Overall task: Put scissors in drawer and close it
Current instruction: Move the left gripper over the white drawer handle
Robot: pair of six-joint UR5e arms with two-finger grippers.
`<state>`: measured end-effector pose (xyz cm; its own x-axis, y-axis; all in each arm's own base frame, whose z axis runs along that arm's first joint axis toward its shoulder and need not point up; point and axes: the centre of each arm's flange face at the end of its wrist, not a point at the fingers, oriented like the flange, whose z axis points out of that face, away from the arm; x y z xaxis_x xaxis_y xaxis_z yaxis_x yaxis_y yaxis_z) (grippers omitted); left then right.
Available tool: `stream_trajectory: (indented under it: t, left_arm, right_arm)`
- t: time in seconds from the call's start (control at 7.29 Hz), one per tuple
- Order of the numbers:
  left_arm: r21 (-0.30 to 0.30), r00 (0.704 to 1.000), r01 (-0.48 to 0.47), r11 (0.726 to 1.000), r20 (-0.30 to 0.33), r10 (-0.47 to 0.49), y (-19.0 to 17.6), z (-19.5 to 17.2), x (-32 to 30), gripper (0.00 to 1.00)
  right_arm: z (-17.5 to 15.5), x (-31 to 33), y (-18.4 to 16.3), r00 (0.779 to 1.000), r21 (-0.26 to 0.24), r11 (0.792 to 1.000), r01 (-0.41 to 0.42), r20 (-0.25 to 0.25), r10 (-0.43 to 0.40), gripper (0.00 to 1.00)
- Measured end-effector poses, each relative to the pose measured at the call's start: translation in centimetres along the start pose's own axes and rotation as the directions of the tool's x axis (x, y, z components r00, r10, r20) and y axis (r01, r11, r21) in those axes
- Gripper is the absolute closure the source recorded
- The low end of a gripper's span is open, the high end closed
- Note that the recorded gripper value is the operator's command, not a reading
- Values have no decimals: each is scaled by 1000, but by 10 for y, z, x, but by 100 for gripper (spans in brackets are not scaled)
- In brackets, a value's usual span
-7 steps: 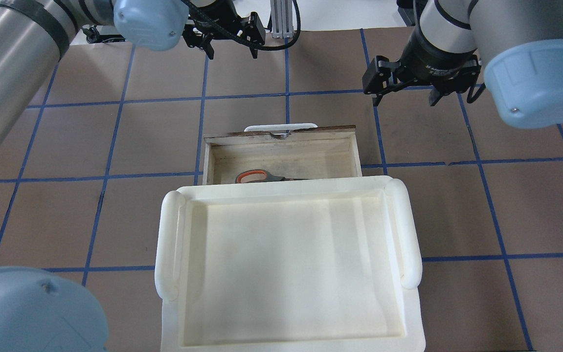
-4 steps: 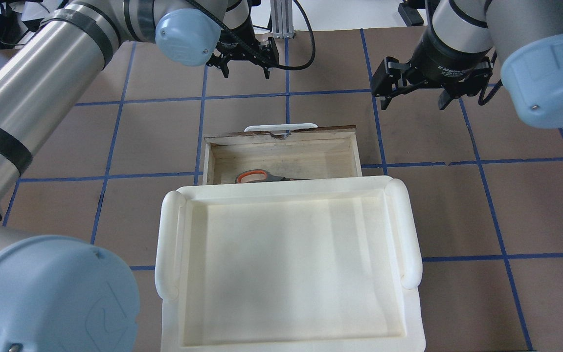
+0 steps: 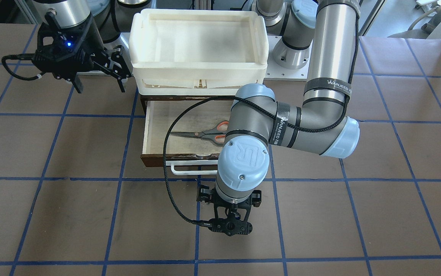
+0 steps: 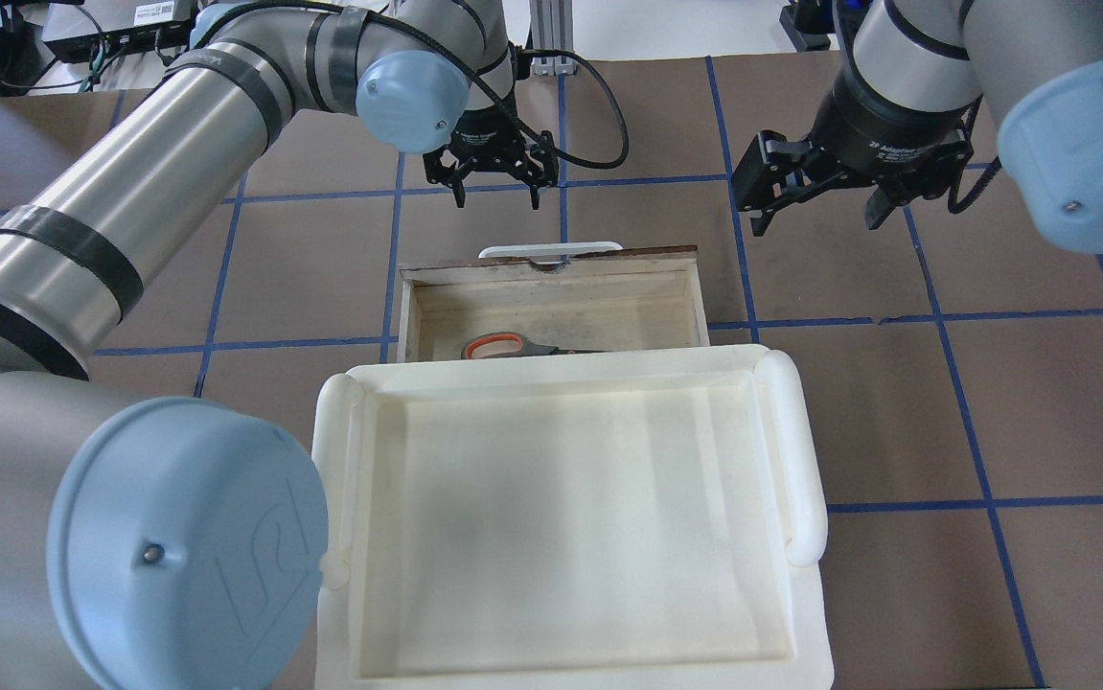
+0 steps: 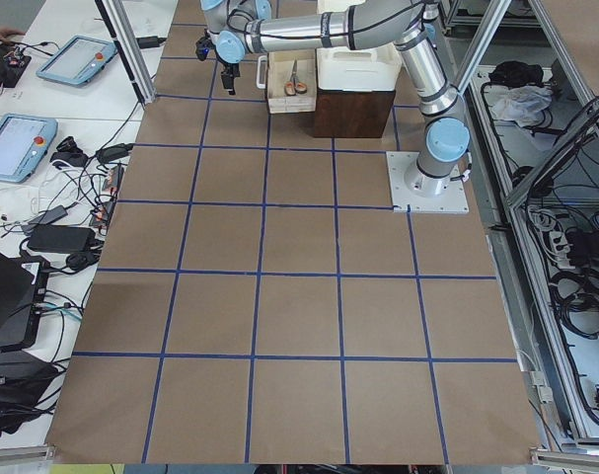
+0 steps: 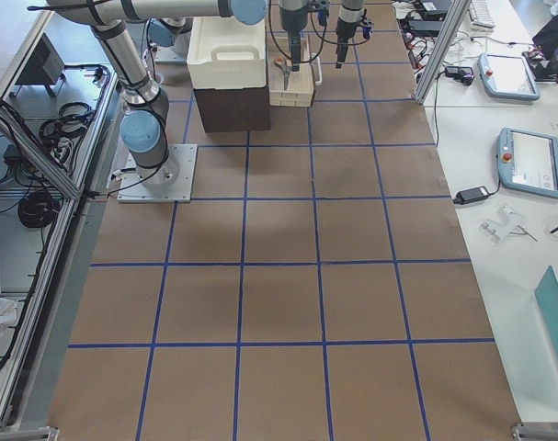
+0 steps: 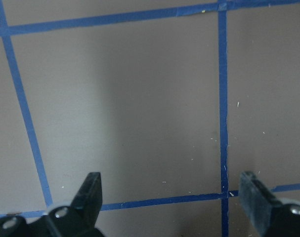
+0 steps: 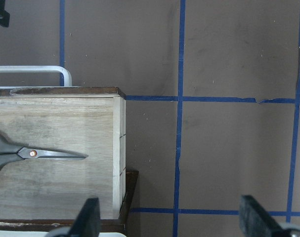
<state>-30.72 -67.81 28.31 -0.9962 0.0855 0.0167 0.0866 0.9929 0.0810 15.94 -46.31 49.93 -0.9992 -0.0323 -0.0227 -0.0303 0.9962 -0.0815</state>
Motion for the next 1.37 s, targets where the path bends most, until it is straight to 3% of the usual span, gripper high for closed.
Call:
stream_trajectory:
  t: [0.27, 0.69, 1.37]
  left_arm:
    - [-40, 1000, 7, 999, -9, -8, 4, 8, 7, 0]
    - [-150, 1000, 15, 989, -23, -19, 24, 4, 8, 0]
    - [-187, 999, 17, 982, -41, -25, 35, -3, 9, 0]
  right_arm:
    - [1, 0, 1, 1000, -3, 1000, -2, -2, 2, 0]
    - [2, 0, -1, 1000, -3, 1000, -2, 5, 2, 0]
    - [1, 1, 0, 1000, 0, 1000, -5, -5, 5, 0]
